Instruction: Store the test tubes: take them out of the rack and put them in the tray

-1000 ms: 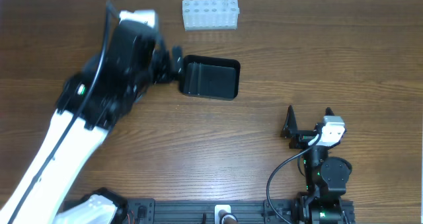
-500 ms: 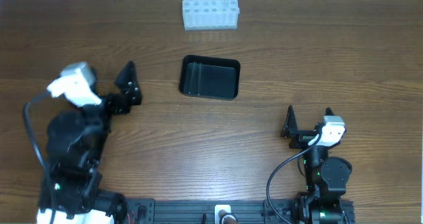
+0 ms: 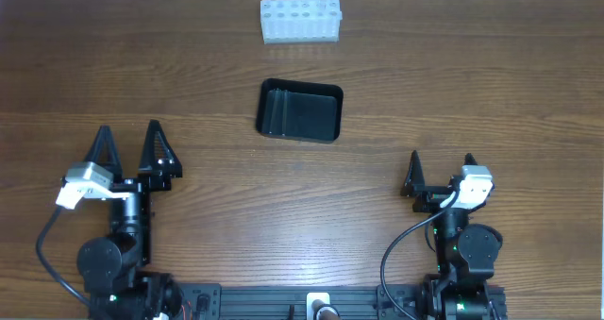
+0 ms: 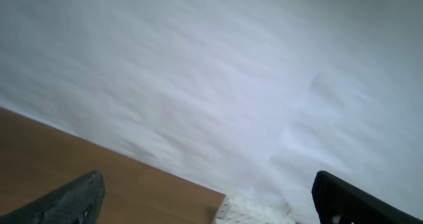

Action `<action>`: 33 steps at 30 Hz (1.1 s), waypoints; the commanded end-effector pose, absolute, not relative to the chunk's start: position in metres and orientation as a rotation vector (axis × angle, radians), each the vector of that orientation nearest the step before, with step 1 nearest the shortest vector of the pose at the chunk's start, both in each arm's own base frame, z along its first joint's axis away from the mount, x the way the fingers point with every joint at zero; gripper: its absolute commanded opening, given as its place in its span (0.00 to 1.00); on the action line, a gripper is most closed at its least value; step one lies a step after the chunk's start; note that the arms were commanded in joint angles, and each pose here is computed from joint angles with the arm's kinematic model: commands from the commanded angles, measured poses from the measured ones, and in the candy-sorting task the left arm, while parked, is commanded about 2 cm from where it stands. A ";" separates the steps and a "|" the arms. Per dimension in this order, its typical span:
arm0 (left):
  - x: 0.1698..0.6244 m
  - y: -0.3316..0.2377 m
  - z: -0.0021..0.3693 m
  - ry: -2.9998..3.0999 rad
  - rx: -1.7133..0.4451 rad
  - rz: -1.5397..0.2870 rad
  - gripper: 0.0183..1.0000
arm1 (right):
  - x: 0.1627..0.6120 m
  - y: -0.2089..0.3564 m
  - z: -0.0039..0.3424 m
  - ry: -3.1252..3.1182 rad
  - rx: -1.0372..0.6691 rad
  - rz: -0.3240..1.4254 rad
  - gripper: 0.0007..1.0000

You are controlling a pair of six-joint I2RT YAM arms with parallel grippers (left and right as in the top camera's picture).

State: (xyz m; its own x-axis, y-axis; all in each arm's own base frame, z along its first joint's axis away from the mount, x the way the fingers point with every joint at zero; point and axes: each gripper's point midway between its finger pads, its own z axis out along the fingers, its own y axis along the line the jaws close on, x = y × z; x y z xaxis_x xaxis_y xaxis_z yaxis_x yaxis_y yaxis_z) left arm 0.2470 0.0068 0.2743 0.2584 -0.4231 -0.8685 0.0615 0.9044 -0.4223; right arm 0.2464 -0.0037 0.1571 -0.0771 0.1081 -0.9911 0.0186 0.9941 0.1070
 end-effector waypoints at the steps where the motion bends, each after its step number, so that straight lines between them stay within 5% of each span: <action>1: 0.243 0.014 0.263 1.253 -0.343 -0.311 1.00 | 0.246 -0.007 0.156 1.644 0.116 0.070 0.99; 12: 0.239 0.019 0.231 1.320 -0.252 -0.143 1.00 | 0.246 -0.007 0.156 1.644 0.116 0.070 0.99; 23: 0.245 0.019 0.161 1.613 -0.230 -0.059 1.00 | 0.246 -0.007 0.156 1.644 0.116 0.070 0.99; 33: 0.246 0.015 0.159 1.632 -0.121 0.005 1.00 | 0.246 -0.007 0.156 1.644 0.116 0.070 0.99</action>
State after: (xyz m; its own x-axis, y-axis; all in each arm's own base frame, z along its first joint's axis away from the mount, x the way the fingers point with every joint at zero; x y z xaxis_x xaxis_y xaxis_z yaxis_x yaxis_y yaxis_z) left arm 0.2457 0.0163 0.1592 -0.0589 -0.1119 -0.9920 -0.0954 0.9898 -0.1060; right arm 0.2464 -0.0037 0.1571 -0.0771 0.1081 -0.9911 0.0186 0.9941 0.1070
